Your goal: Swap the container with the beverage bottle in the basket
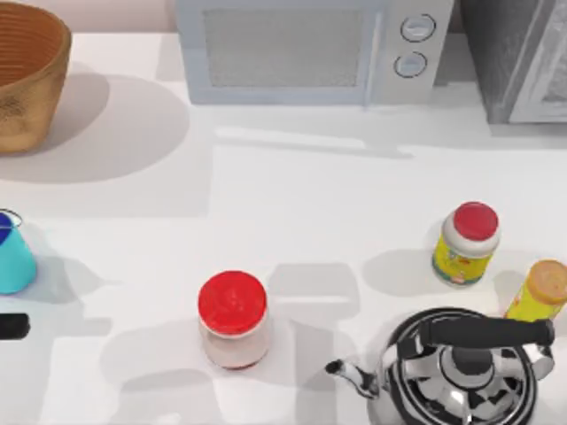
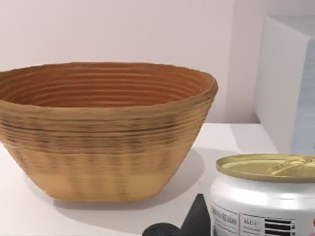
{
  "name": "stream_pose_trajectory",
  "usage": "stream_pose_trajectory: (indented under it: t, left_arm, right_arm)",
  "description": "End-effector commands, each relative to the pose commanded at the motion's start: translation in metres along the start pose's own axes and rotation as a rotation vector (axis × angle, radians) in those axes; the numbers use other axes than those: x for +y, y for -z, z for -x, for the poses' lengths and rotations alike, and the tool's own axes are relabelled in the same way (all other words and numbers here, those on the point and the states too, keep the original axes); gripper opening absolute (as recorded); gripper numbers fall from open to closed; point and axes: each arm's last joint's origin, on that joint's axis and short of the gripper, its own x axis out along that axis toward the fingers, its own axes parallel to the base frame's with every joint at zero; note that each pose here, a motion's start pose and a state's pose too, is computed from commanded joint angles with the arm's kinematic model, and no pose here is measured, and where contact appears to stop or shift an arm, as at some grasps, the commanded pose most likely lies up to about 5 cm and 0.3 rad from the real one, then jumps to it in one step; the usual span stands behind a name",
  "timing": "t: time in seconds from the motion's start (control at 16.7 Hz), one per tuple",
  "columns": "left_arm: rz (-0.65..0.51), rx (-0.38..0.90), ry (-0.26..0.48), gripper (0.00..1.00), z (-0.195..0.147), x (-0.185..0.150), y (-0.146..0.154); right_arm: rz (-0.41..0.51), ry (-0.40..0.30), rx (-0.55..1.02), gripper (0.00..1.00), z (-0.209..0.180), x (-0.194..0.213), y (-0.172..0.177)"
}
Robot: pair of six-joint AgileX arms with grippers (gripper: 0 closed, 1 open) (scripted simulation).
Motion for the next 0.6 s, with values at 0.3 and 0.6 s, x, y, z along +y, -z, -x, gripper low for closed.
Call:
stream_pose_trajectory:
  t: [0.3,0.6]
  left_arm:
    - [-0.002,0.004,0.001,0.0,-0.001,0.0,-0.001]
    - [-0.002,-0.033,0.129,0.0,-0.011,-0.006,-0.036]
  right_arm:
    - [0.0,0.0,0.0,1.0,0.0,0.0,0.0]
    - [0.0,0.0,0.0,1.0,0.0,0.0,0.0]
